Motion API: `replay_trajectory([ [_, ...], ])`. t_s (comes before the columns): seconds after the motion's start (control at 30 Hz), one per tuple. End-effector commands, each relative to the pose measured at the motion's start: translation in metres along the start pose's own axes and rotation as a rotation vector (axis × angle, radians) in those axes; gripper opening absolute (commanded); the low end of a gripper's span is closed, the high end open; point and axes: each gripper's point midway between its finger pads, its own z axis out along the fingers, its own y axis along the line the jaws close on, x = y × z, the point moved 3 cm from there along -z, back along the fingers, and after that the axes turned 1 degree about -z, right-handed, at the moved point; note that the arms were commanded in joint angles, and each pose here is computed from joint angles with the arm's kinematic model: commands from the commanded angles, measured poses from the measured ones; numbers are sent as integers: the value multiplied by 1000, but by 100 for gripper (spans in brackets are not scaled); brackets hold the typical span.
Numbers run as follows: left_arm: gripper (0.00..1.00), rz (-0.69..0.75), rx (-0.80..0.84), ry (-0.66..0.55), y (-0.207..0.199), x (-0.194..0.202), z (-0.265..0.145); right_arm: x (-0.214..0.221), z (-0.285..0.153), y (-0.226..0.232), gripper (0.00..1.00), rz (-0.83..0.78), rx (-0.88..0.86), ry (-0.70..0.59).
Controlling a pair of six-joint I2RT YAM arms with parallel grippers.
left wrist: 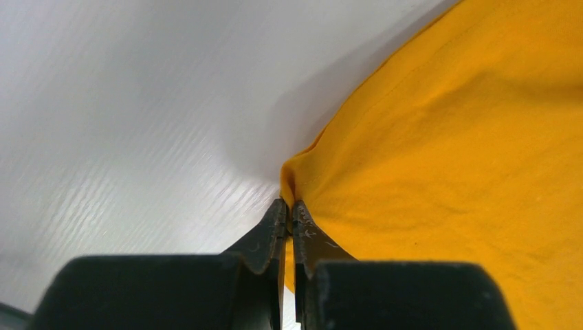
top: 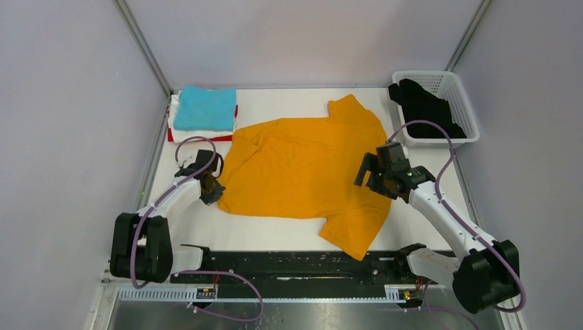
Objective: Fold and stack the t-shirts
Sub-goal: Flatten out the tshirt
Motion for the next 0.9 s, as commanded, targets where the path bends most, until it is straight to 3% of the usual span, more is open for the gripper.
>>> replay_trajectory([
  [0.0, 0, -30, -32, -20, 19, 8, -5, 61, -25, -17, 92, -180, 81, 168],
  [0.23, 2, -32, -15, -18, 23, 14, -4, 145, -41, -19, 85, -446, 38, 387],
  [0.33, 19, -29, -5, -12, 23, 16, -4, 170, -41, -20, 84, -545, 36, 460],
  [0.37, 29, -30, -4, -12, 24, 17, -5, 175, -39, -21, 84, -558, 43, 474],
  [0.53, 55, -38, -51, -26, 40, 20, -13, 185, -31, -23, 83, -566, 60, 500],
  [0.7, 63, -72, -37, -15, 52, 32, -22, 183, -31, -26, 83, -562, 68, 476],
  [0.87, 60, -106, -26, 13, 57, 46, -16, 182, -30, -30, 82, -564, 80, 460],
])
